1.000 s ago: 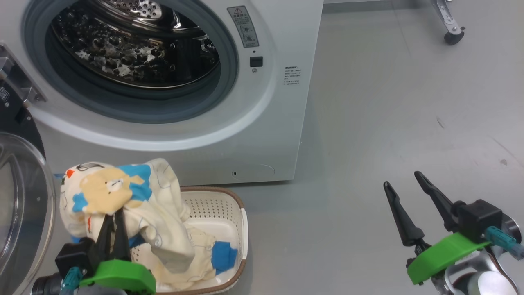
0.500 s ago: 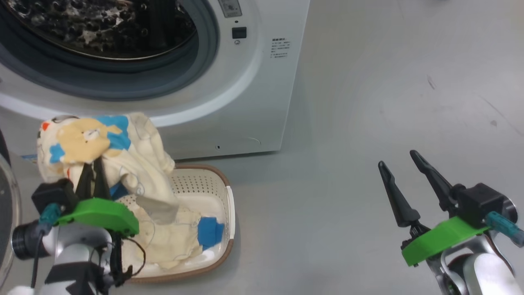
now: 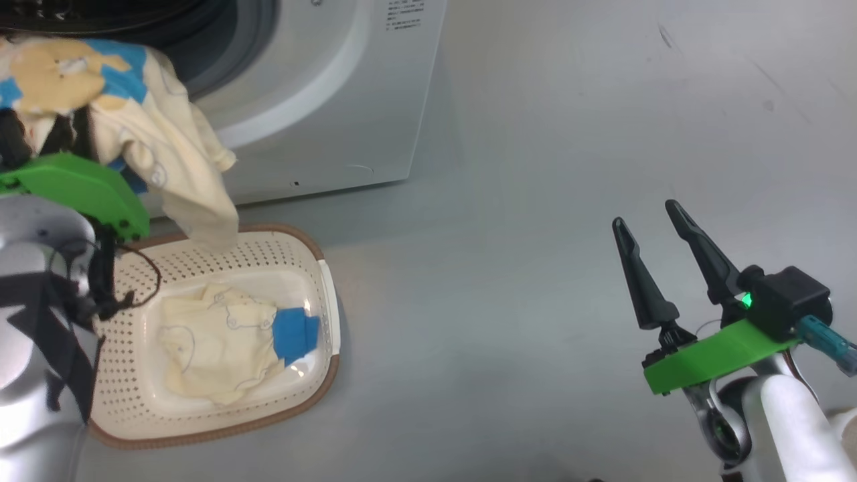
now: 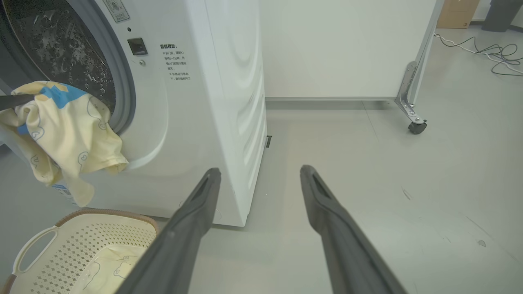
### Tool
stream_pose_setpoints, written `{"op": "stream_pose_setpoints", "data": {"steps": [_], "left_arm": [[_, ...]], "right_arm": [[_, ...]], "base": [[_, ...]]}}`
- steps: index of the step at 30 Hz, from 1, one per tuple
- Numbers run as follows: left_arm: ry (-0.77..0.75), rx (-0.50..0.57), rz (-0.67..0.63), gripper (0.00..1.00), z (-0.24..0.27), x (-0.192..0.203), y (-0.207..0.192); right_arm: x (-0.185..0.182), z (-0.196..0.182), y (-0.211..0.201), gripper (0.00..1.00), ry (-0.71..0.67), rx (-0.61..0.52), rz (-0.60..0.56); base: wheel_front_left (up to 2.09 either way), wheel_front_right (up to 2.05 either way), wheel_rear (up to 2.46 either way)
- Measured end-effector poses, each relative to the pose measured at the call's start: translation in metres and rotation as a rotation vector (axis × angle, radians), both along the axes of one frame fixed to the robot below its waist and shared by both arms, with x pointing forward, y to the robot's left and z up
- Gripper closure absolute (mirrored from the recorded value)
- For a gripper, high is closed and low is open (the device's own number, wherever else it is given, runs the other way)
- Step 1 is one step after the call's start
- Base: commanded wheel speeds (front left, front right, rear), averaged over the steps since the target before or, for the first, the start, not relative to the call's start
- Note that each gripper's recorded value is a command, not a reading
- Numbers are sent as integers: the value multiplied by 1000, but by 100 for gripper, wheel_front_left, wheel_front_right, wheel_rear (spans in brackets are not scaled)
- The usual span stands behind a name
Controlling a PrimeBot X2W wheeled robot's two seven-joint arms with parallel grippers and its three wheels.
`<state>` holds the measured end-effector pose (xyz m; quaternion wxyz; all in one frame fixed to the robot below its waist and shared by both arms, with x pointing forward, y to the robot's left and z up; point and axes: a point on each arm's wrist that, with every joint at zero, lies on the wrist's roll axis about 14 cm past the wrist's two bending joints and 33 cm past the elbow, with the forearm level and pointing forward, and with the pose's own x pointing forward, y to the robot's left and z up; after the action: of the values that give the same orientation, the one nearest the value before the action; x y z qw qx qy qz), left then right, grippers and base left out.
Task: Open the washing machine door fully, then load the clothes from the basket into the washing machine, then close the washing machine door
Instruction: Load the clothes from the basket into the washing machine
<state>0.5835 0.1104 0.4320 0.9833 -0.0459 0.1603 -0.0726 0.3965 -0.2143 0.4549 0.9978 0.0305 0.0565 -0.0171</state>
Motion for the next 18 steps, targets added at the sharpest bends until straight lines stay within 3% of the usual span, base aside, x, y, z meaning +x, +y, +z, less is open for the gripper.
{"op": "stream_pose_setpoints", "data": {"steps": [18], "left_arm": [[49, -15, -62, 100, 2, 122, -12]], "right_arm": [[27, -52, -8, 0, 84, 20, -21]], "base": [[0, 0, 0]]}}
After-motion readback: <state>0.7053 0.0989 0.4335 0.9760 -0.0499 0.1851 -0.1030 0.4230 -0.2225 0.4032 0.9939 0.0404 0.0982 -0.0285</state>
